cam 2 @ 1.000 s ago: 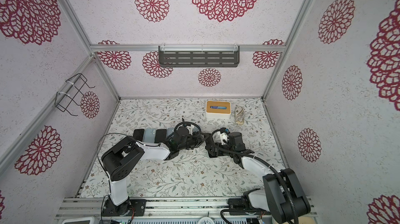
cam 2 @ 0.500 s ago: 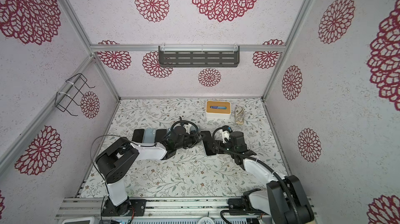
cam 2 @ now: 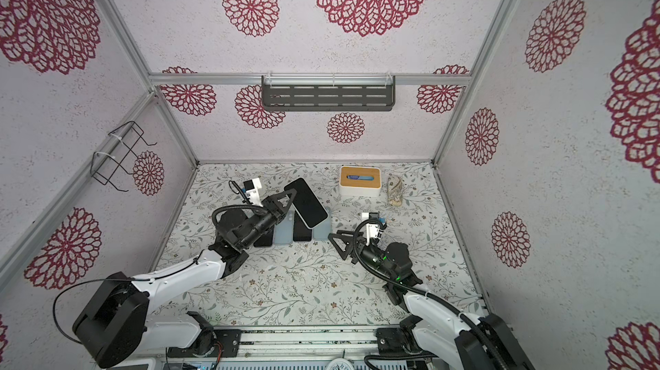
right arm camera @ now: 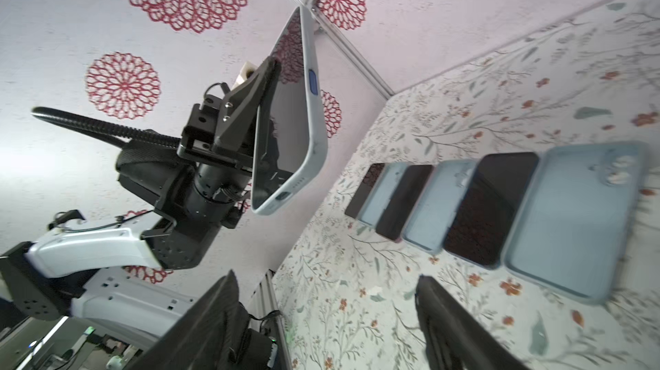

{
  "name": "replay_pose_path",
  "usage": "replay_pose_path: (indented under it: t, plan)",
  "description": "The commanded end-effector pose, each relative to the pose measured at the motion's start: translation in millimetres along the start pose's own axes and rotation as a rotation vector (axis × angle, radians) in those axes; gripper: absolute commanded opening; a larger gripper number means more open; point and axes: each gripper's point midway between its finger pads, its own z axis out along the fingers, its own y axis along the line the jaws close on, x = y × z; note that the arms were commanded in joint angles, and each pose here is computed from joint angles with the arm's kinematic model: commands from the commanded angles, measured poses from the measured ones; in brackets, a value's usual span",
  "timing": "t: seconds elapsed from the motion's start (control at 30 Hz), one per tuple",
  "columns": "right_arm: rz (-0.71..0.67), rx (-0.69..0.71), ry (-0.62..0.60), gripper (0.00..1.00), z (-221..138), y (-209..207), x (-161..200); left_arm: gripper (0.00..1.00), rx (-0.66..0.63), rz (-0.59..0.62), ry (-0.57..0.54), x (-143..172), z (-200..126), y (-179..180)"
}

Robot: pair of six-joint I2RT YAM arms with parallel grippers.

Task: Take the phone out of the phone case
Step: Pass the phone, then remove the phone case from the phone.

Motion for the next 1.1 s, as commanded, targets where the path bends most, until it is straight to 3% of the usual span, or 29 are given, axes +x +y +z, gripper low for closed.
replay_pose_path:
  t: [0.0, 0.13, 0.43, 0.6, 0.87, 1.07]
  plan:
    - [-0.054, -0.196, -0.150, 0.79, -0.1, 49.2, -27.4, 0.00, 0.112, -0.044, -0.091, -16.5, -9.0, -26.0]
    - [-0.049, -0.302, -0.169, 0.76, 5.0, 69.4, -27.6, 0.00, 0.120, -0.056, -0.101, -15.0, -11.3, -28.5]
    - [-0.004, -0.372, -0.125, 0.59, 33.4, 79.0, -15.5, 0.00, 0.136, -0.064, -0.114, -8.8, -14.6, -32.3]
    - [-0.007, -0.383, -0.126, 0.54, 40.8, 83.0, -15.8, 0.00, 0.137, -0.069, -0.116, -5.9, -15.0, -28.9]
    - [0.002, -0.373, -0.126, 0.32, 45.9, 79.5, -14.9, 0.00, 0.142, -0.071, -0.119, -5.8, -16.3, -28.5]
    - [0.004, -0.371, -0.136, 0.27, 47.9, 79.5, -17.7, 0.00, 0.150, -0.076, -0.118, -4.2, -16.8, -27.9]
